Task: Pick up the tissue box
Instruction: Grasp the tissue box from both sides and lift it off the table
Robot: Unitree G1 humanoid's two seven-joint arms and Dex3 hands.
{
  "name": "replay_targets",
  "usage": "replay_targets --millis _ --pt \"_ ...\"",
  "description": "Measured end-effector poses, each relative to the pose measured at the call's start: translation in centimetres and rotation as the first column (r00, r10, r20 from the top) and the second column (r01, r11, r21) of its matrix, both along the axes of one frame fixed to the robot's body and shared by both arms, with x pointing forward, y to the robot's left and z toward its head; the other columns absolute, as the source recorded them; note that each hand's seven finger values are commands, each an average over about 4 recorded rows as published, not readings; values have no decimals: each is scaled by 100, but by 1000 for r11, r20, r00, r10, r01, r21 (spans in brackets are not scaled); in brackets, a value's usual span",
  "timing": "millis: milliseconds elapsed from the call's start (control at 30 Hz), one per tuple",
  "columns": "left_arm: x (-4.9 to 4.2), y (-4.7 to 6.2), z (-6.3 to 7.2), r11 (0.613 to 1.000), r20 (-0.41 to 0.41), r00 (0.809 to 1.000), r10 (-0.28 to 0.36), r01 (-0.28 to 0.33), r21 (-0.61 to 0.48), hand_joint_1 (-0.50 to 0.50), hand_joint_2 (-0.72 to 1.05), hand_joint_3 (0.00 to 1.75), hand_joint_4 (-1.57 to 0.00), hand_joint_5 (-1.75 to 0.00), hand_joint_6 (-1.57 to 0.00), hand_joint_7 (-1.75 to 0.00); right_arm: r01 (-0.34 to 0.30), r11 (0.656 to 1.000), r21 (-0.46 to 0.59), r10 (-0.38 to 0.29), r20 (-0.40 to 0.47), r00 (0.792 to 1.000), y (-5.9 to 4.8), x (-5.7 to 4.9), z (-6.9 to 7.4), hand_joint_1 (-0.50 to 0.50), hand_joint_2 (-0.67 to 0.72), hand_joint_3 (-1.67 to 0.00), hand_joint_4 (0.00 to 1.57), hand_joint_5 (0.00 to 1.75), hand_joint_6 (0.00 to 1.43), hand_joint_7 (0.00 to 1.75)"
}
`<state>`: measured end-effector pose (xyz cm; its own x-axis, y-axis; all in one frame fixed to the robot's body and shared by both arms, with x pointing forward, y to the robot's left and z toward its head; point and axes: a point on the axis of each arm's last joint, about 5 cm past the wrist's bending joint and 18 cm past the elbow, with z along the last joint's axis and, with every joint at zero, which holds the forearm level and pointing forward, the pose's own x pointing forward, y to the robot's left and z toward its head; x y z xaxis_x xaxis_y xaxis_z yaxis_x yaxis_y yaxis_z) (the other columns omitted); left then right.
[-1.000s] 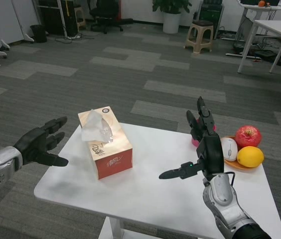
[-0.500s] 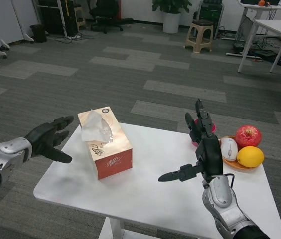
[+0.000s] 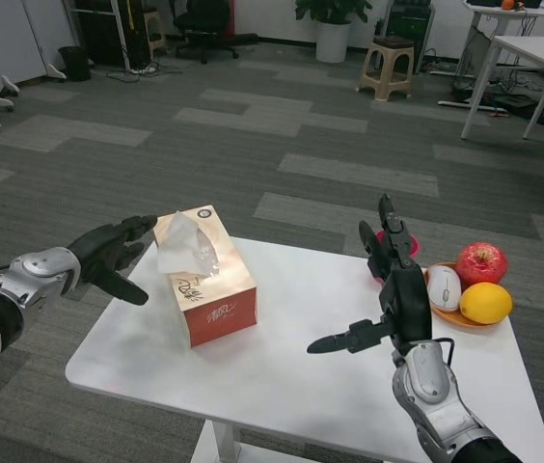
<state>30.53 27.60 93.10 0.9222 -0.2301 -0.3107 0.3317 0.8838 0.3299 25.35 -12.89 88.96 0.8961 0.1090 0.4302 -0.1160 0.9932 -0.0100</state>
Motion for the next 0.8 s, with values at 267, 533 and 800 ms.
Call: replay_targets --millis 267,533,800 --pt "56 -69 39 999 -8 1000 -28 29 39 50 105 2 0 0 0 0 0 1000 0 0 -2 1000 3 -1 -4 -46 22 -16 34 0 0 0" --pt "123 -171 70 993 -27 997 -68 70 99 50 105 2 0 0 0 0 -1 1000 1 1 -7 1000 15 -5 -14 -46 22 -14 34 0 0 0" --pt "153 -238 73 982 -50 993 -102 109 154 50 105 4 0 0 0 0 -1 1000 0 1 -9 1000 17 -7 -18 -46 22 -16 34 0 0 0"
